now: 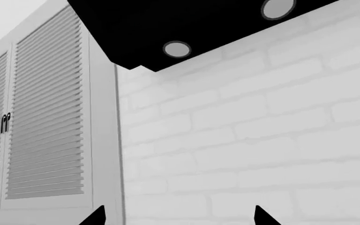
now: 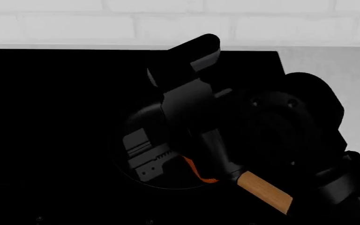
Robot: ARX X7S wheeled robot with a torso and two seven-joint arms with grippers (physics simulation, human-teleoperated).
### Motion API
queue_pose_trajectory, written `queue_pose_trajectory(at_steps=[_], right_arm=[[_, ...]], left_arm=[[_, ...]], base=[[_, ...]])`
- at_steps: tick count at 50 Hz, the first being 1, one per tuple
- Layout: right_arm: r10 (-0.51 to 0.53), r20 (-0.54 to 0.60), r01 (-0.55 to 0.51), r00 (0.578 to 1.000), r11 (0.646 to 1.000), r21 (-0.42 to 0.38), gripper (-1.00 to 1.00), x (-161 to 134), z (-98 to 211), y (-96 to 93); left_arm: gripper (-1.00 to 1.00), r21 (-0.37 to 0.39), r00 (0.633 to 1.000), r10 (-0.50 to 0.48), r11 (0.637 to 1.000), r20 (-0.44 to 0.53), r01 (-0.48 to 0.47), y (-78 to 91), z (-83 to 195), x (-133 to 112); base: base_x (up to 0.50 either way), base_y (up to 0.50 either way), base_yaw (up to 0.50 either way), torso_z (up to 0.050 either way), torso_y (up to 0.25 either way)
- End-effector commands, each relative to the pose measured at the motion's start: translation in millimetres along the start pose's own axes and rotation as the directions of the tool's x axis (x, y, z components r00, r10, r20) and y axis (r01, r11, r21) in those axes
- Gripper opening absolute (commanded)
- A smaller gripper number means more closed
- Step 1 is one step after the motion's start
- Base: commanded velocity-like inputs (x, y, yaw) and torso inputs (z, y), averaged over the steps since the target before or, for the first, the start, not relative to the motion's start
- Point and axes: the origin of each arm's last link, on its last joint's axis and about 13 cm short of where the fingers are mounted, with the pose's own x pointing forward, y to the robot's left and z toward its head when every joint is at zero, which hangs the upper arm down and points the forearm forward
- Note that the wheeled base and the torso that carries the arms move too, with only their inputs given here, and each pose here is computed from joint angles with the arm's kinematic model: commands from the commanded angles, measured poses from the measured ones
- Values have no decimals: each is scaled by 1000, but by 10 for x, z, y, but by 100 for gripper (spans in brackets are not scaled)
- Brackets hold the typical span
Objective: Pick the sausage from the pan and place it in the bowl.
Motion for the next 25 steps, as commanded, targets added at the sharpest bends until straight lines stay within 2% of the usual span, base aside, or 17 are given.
queue_pose_trajectory(at_steps=[1, 25], right_arm=[[14, 1, -14, 1000, 1000, -1, 100, 55, 16, 7], [14, -35, -14, 999, 1000, -2, 100, 119, -54, 20]], left_arm=[[100, -12, 1000, 6, 1000, 10, -5, -14, 3, 43], [100, -15, 1000, 10, 1000, 8, -10, -11, -25, 37]], base=[[0, 0, 0, 0, 0], [0, 0, 0, 0, 0]])
